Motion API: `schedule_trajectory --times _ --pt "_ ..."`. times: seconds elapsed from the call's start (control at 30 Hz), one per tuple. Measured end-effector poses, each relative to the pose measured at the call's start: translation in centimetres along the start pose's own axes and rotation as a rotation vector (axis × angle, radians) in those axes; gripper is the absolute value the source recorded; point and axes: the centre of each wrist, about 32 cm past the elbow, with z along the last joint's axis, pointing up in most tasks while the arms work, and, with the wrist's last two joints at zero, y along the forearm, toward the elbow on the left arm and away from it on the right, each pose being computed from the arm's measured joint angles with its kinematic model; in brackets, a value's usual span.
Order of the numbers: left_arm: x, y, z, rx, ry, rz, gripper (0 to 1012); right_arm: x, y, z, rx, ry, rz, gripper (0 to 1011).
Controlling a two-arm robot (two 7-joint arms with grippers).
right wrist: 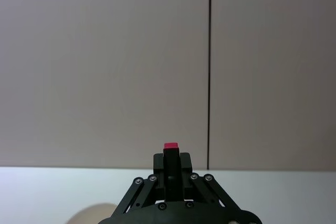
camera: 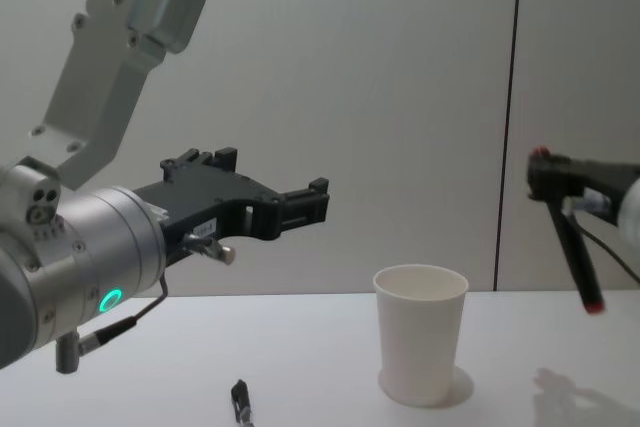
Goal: Place the pen into the pen holder.
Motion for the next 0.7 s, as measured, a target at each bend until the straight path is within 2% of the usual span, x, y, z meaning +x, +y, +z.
schedule_trajectory --times 0.03,0.33,0.7 --pt "0.00 0.00 0.00 0.000 0.000 0.000 1004 0.0 0.0 0.0 0.000 0.000 0.000 167" --pt "0.00 0.00 0.00 0.000 0.000 0.000 1004 -1.8 2.2 -0.5 0.146 -0.024 0.067 167" --pt "0.00 0.00 0.00 0.000 0.000 0.000 1004 -3.6 4.5 -1.9 0.234 -0.048 0.110 167"
